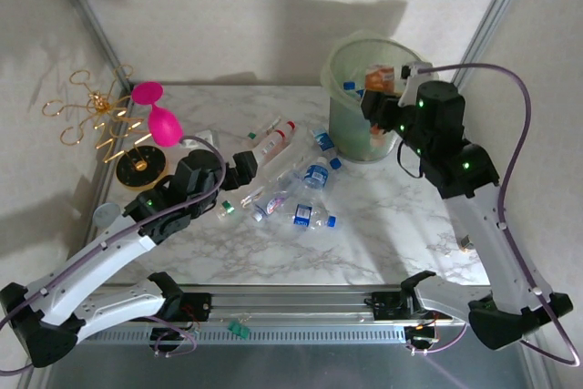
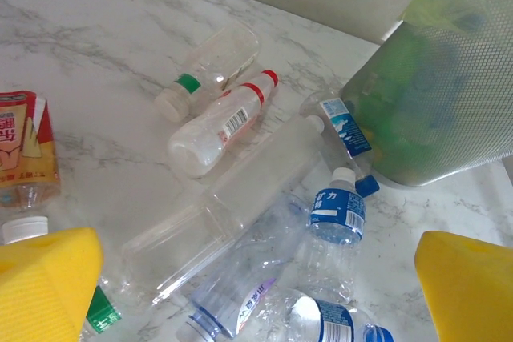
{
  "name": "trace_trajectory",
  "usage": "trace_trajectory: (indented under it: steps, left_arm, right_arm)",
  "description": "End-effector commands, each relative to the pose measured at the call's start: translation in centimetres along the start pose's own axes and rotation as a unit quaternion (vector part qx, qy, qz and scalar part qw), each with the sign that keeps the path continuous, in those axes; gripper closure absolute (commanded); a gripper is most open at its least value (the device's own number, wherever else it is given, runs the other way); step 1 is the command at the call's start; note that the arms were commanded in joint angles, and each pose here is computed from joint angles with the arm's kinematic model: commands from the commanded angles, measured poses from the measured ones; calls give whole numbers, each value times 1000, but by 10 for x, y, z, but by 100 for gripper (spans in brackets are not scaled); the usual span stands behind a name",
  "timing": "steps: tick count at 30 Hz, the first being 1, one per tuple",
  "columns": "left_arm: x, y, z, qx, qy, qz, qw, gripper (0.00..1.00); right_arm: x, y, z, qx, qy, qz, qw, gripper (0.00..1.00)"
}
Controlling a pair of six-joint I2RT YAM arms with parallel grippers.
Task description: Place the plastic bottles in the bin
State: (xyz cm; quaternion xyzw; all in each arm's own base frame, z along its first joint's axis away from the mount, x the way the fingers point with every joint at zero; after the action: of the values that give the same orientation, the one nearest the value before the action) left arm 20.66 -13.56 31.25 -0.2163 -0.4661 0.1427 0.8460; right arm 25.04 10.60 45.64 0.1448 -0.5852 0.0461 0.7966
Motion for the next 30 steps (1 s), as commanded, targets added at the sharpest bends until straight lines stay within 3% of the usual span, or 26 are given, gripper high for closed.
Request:
trace_trajectory:
  steps: [1,10,19,30]
  left_arm:
    - [7,-10,-2,-23,-7,-8,1000,0]
    - [5,-8,-13,-8,-3,-39,999,0]
    - [9,-27,-30,-13,28,-58,998,0]
    - [23,-50,-31,-43,45,-41,997,0]
  right_arm:
    - [25,-14,-18,-80,-42,1,996,44]
    - [60,-64,-88,-158,-62,-4,985,45]
    - [39,-93,-138,-194,-35,6,980,46]
    - [-13,-108,-185,-204,35,3,978,47]
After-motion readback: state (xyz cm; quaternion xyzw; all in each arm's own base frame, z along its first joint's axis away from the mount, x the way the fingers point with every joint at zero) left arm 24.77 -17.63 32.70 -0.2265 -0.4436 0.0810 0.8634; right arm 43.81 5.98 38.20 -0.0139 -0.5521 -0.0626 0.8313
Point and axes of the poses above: each hand's point on the last joint's axis, 136 mm out from that joint toward the fingers, its own z axis back along the fingers, its own y axis along the line the jaws close on, x = y × z, the point moved 9 cm from there along z, back along the fingers, and after that the axes turned 6 degrees about z, right-handed, at the moved point
